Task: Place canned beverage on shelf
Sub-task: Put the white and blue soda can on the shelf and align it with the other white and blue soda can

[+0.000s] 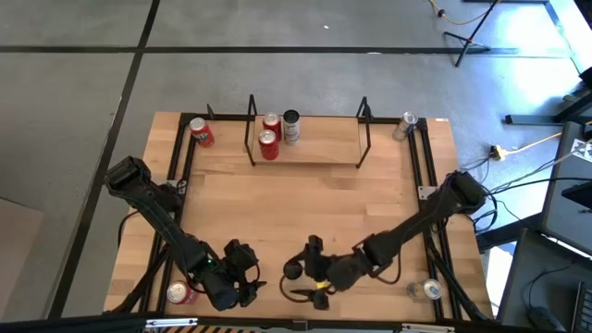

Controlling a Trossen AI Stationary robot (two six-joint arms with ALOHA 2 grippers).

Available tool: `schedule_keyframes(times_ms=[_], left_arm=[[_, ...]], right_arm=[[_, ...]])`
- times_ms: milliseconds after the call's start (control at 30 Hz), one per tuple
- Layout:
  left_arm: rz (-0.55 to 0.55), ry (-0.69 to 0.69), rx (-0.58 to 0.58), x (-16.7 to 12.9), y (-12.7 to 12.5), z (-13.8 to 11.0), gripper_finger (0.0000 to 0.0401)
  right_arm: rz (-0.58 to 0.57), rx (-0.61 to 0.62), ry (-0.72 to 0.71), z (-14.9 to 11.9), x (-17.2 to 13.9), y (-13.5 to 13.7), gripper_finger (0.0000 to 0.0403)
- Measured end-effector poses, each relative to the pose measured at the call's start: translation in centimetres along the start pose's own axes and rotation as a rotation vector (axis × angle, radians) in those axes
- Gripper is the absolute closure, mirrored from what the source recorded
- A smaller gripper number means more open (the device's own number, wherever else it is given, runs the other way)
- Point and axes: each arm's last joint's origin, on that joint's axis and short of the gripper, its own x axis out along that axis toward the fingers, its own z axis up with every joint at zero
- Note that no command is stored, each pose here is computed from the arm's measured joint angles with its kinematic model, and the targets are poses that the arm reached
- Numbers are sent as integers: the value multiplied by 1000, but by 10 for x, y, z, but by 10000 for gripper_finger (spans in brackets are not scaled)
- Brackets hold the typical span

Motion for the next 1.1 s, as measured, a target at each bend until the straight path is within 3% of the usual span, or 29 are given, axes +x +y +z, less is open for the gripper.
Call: schedule_keyframes(times_ms=[267,533,633,733,833,1100], left_arm=[[11,-4,-4,2,2,4,56],[11,-4,-5,2,2,4,56],[9,3,0,2,2,3,56],[-17,58,29,-1,2,4,56],[-59,71,25,-14,2,13,56],[-248,1,110,-87,17,55,56]], right_arm=[[-89,-23,14,-19,20,-3,26],[-91,-45,58,-34,32,-3,30],[-80,-25,74,-36,34,-5,55],[-80,-3,79,-35,36,-8,112],[-82,-19,72,-33,37,-11,178],[-82,-29,53,-2,16,-30,182]])
